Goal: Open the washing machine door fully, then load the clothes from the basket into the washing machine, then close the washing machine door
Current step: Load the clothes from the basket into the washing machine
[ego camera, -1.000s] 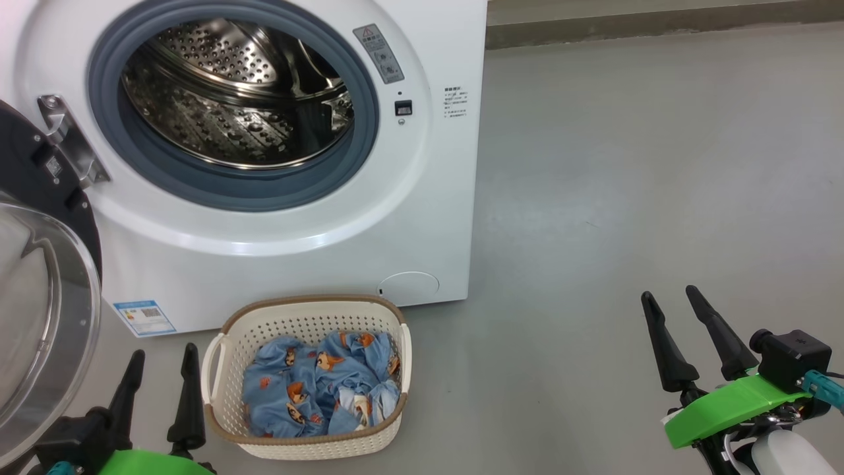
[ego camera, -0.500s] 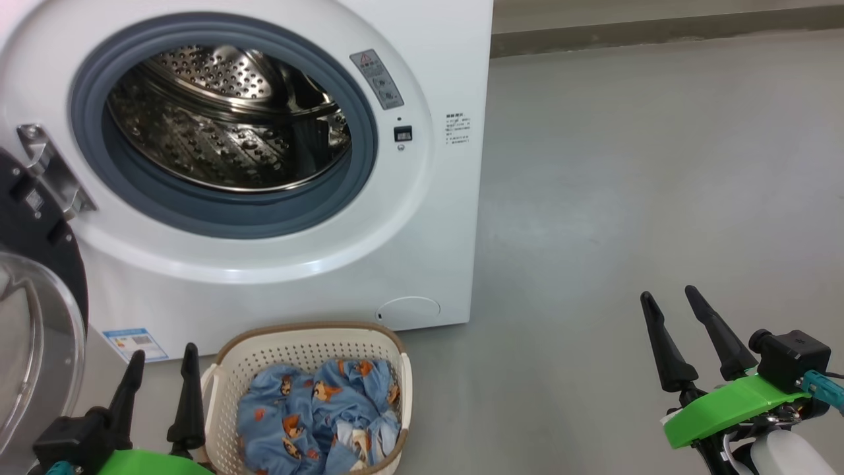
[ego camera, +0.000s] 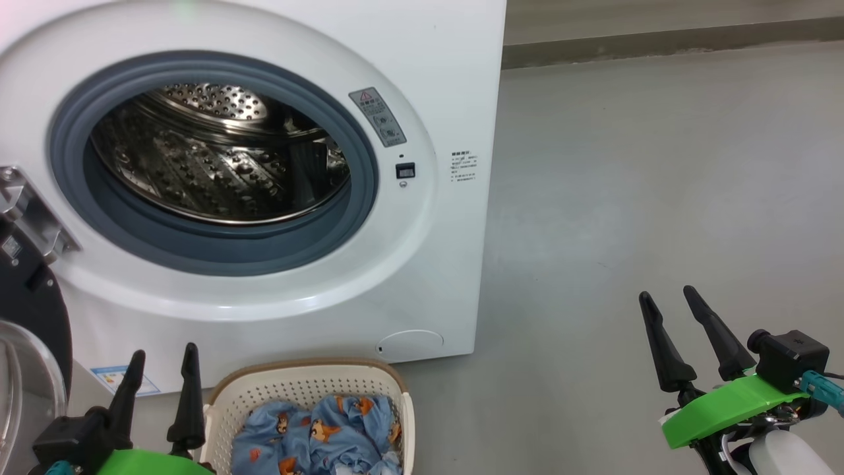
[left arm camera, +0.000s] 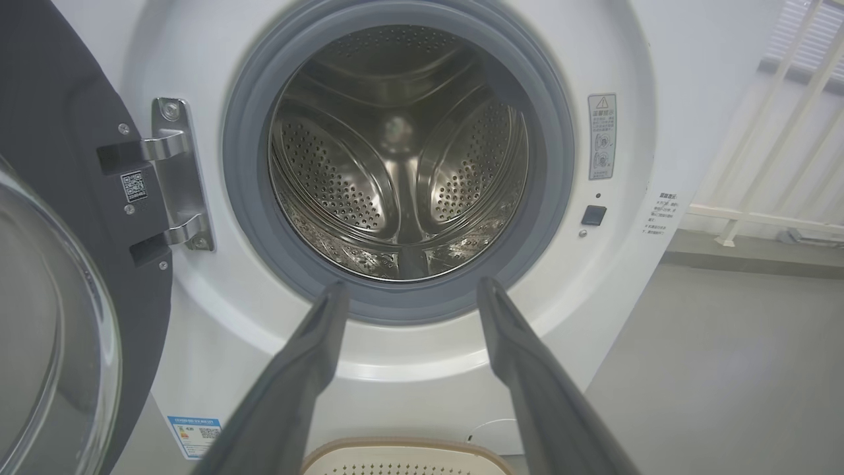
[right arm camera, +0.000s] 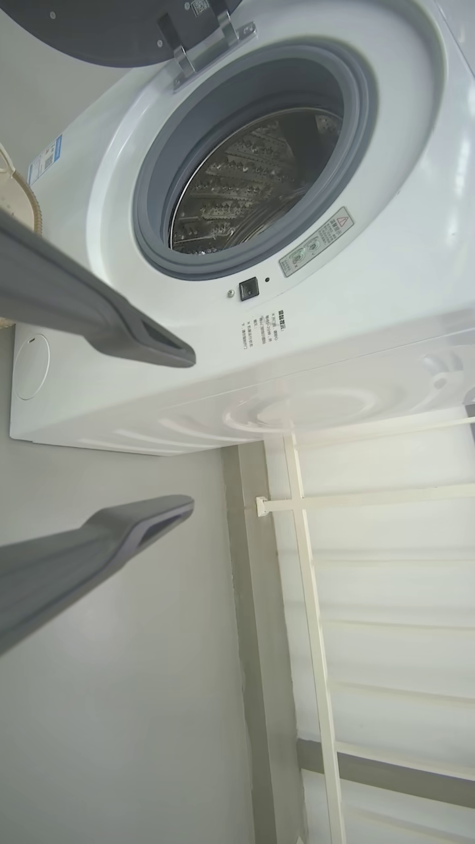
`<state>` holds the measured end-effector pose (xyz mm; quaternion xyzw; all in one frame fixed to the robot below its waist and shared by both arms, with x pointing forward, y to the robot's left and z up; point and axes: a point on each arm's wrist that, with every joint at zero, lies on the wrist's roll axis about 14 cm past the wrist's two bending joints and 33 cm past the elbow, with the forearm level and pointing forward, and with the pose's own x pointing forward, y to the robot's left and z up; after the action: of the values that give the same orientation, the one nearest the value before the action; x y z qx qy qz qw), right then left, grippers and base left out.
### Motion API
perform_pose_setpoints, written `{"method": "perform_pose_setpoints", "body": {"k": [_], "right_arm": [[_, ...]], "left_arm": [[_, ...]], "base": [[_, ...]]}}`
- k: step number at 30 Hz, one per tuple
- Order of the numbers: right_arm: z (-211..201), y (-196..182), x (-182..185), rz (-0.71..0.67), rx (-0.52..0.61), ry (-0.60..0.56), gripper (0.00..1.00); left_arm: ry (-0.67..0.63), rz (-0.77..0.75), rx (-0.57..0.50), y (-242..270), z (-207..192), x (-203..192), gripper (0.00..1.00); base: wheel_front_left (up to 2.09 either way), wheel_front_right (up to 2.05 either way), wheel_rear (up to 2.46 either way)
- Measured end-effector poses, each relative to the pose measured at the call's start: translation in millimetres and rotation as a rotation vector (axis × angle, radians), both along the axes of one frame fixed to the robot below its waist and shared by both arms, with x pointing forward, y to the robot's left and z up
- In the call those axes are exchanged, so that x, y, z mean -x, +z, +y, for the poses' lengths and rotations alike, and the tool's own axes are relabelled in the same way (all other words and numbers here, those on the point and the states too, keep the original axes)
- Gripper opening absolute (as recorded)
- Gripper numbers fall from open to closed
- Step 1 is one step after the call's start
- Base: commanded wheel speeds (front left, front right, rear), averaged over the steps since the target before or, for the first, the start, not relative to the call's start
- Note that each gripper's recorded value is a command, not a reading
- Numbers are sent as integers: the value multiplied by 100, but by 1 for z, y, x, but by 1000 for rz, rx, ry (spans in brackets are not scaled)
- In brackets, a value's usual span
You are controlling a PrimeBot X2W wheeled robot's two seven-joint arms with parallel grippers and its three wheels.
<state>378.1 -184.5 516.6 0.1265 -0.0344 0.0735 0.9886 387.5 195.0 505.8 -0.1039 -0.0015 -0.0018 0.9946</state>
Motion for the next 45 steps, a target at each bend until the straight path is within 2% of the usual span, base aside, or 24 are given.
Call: {"method": "perform_pose_setpoints", "body": {"k": [45], "right_arm": [[7, -6, -1, 18, 2, 22, 100]], "left_arm": [[-12, 26, -18, -8, -2, 1, 100]], "base": [[3, -3, 0]]}}
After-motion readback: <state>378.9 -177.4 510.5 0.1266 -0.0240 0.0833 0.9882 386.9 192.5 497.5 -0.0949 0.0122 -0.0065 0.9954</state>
